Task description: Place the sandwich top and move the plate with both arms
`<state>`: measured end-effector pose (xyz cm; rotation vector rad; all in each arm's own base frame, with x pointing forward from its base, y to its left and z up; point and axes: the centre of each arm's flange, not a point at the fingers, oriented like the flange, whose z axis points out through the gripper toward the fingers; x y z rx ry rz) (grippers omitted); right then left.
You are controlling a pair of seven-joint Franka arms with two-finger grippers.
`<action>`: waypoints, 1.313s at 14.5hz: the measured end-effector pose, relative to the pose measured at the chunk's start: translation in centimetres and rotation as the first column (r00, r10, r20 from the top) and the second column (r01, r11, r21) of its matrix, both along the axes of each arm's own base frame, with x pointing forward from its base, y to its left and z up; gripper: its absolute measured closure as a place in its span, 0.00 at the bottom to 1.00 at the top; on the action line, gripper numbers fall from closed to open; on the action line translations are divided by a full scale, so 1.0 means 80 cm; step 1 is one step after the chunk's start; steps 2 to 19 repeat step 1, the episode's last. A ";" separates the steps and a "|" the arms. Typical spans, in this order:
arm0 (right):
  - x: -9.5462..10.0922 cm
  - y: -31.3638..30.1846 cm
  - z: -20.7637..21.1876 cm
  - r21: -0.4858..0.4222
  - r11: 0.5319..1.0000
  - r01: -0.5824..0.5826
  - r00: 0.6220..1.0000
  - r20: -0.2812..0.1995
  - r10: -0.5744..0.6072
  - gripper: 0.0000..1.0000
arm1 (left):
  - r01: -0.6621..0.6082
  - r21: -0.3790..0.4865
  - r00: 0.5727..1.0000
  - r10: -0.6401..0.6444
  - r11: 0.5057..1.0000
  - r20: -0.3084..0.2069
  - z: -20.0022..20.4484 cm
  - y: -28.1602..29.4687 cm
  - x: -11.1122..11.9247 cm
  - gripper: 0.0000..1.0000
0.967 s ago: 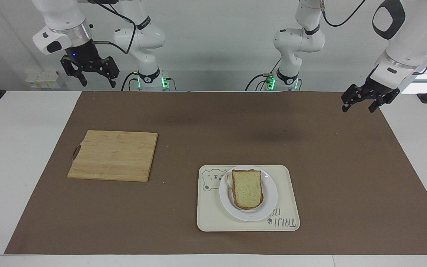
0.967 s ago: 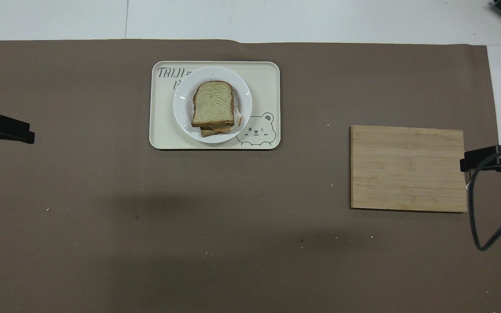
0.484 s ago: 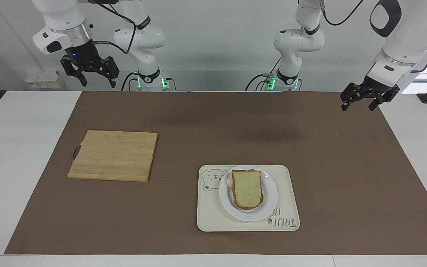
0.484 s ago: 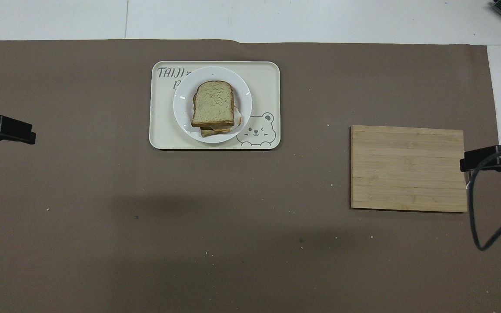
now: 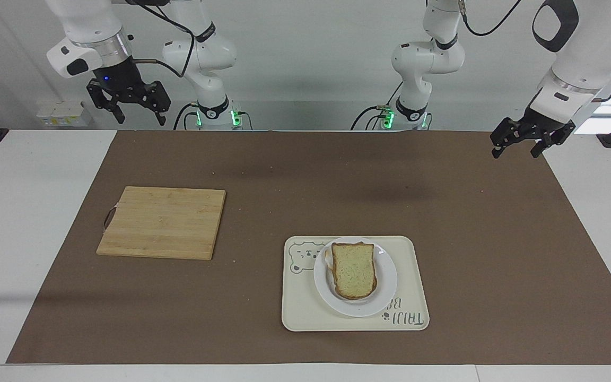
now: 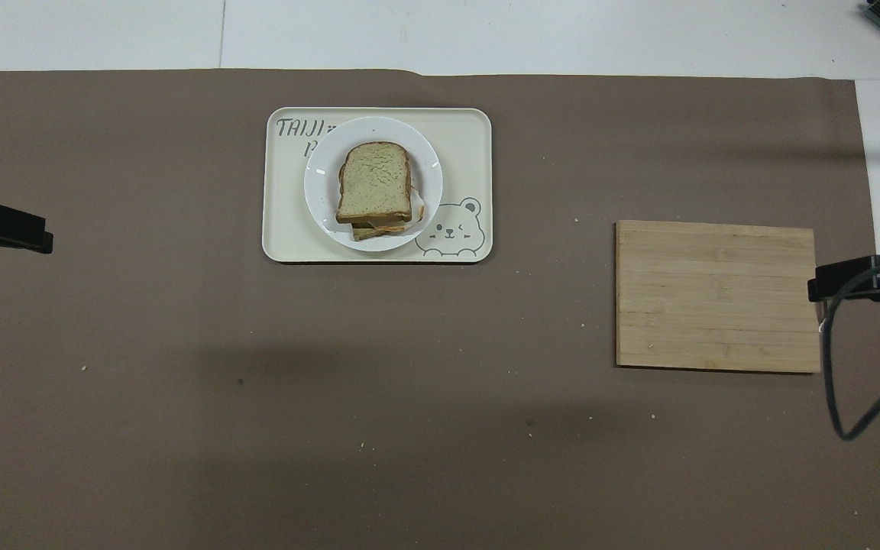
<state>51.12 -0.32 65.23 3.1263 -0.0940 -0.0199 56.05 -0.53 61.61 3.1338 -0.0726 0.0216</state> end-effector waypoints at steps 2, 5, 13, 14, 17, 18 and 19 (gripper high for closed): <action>0.000 0.000 0.000 0.000 1.000 0.000 1.000 0.000 0.000 0.00 | 0.000 0.000 1.000 0.000 1.000 -0.003 0.000 0.000 0.000 0.00; 0.000 0.000 0.000 0.000 1.000 0.000 1.000 0.000 0.000 0.00 | 0.000 0.000 1.000 0.000 1.000 -0.003 0.000 0.000 0.000 0.00; 0.000 0.000 0.000 0.000 1.000 0.000 1.000 0.000 0.000 0.00 | 0.000 0.000 1.000 0.000 1.000 -0.003 0.000 0.000 0.000 0.00; 0.000 0.000 0.000 0.000 1.000 0.000 1.000 0.000 0.000 0.00 | 0.000 0.000 1.000 0.000 1.000 -0.003 0.000 0.000 0.000 0.00; 0.000 0.000 0.000 0.000 1.000 0.000 1.000 0.000 0.000 0.00 | 0.000 0.000 1.000 0.000 1.000 -0.003 0.000 0.000 0.000 0.00; 0.000 0.000 0.000 0.000 1.000 0.000 1.000 0.000 0.000 0.00 | 0.000 0.000 1.000 0.000 1.000 -0.003 0.000 0.000 0.000 0.00; 0.000 0.000 0.000 0.000 1.000 0.000 1.000 0.000 0.000 0.00 | 0.000 0.000 1.000 0.000 1.000 -0.003 0.000 0.000 0.000 0.00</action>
